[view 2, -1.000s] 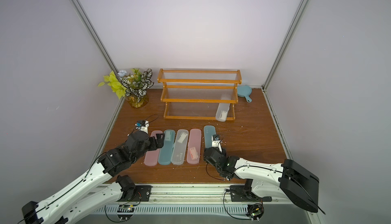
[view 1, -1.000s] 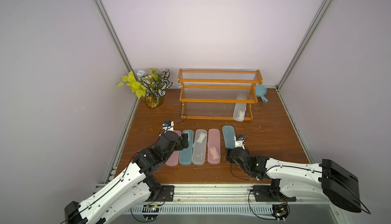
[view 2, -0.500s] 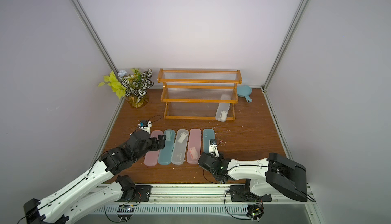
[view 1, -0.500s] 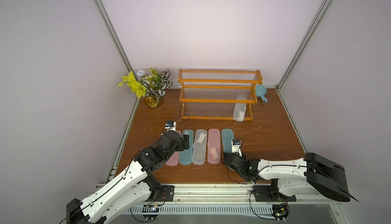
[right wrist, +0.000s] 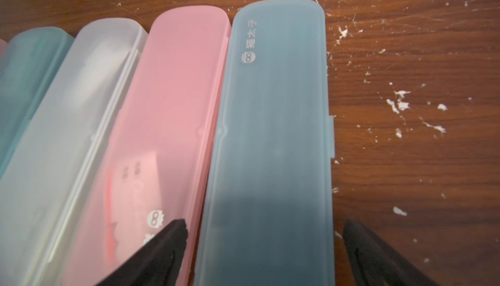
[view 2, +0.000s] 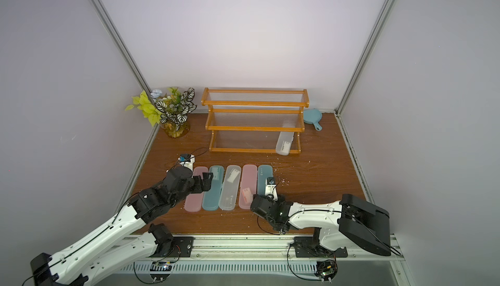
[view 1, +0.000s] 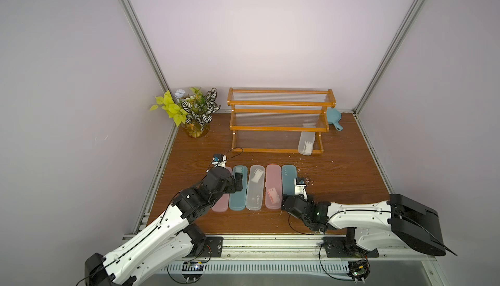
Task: Remove the pencil cases from the shelf
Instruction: Place the pencil case at the center of the board, then pick up the pencil case from the shelf.
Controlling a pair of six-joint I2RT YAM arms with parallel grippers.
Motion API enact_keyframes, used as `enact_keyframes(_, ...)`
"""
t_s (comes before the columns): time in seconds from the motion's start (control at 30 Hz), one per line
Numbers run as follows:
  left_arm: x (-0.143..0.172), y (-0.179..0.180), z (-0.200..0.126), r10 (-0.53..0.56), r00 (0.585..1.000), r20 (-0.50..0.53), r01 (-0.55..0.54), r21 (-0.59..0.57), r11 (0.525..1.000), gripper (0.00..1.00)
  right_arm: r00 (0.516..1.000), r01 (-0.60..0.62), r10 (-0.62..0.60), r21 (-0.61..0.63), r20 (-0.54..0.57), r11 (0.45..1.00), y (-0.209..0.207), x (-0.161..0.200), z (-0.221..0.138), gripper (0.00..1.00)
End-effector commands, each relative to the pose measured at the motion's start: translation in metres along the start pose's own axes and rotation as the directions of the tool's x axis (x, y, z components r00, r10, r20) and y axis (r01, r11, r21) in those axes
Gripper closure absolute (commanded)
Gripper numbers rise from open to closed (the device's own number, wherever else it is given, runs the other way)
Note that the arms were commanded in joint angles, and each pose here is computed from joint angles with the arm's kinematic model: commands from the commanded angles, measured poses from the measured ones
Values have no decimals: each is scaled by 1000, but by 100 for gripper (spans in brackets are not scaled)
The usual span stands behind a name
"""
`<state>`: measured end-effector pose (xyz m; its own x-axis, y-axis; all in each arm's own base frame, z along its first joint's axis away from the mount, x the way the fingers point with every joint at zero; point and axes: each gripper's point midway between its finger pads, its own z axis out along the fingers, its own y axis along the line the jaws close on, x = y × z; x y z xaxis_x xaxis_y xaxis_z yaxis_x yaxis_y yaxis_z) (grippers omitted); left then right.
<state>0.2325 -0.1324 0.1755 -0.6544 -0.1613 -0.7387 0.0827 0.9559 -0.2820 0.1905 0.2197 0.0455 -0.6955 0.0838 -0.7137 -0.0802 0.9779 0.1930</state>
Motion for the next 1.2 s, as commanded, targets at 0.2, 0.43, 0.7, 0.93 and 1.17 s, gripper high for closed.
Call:
enact_keyframes(0.2, -5, 5, -2, -29, 999, 25, 29, -14, 999, 3, 991, -45, 42, 24, 129, 999, -10, -48, -26, 3)
enact_keyframes(0.43, -6, 5, -1, -63, 997, 55, 63, -1, 998, 3, 986, -85, 77, 49, 147, 995, -44, -87, -27, 4)
enact_keyframes(0.7, -11, 0, 3, -57, 996, 70, 56, 14, 998, 3, 978, -111, 97, 69, 187, 991, -77, -134, -23, 4)
enact_keyframes(0.93, -15, -5, 6, -34, 996, 80, 32, 22, 999, 3, 981, -125, 123, 5, 148, 992, -84, -166, 1, 4)
enact_keyframes(1.17, -15, -4, 7, -36, 996, 82, 35, 19, 999, 3, 988, -118, 122, -38, 100, 992, -83, -196, 31, 2)
